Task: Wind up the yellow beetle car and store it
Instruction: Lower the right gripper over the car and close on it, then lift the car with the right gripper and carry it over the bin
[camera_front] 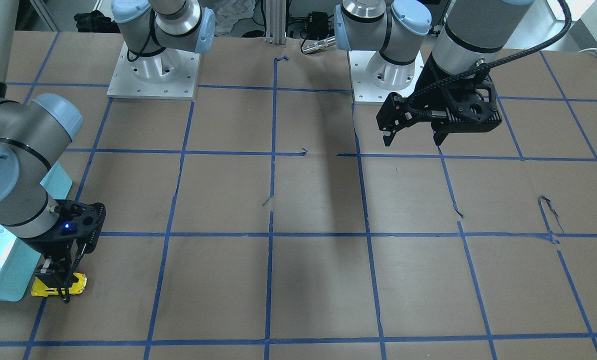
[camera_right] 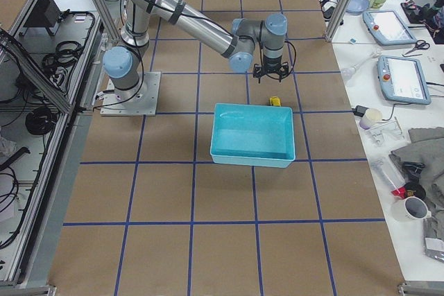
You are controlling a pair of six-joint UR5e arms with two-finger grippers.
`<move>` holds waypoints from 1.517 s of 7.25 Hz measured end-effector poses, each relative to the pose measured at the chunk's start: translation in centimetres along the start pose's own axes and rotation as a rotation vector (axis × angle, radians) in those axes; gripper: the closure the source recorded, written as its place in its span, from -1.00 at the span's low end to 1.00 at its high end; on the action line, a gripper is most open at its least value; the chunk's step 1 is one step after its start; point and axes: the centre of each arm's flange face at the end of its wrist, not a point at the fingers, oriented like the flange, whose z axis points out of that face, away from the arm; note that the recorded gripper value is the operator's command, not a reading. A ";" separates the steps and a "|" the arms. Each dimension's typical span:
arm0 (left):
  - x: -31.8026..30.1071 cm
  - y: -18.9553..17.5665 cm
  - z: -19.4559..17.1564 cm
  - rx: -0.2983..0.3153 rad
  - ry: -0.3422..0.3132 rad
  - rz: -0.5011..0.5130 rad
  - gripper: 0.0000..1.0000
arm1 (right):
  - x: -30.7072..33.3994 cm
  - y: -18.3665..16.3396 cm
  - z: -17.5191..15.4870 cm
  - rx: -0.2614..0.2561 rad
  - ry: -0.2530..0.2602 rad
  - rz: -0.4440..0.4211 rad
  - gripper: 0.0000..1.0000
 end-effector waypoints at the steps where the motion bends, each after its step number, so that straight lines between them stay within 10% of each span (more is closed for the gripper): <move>1: 0.1 0.0 0.0 0.002 0.001 -0.001 -1.00 | 0.7 0.8 0.7 -0.013 -0.002 -0.019 -1.00; 7: 0.3 -0.1 0.1 0.003 0.010 -0.005 -1.00 | 2.1 5.1 5.2 -0.008 -0.051 -0.051 -0.80; 10: 0.2 -0.1 0.1 0.002 0.005 -0.004 -1.00 | 2.1 5.5 6.6 -0.006 -0.069 -0.048 0.71; 11: 0.2 -0.1 0.1 0.002 0.004 -0.003 -1.00 | 2.2 5.6 6.6 -0.007 -0.068 -0.043 0.76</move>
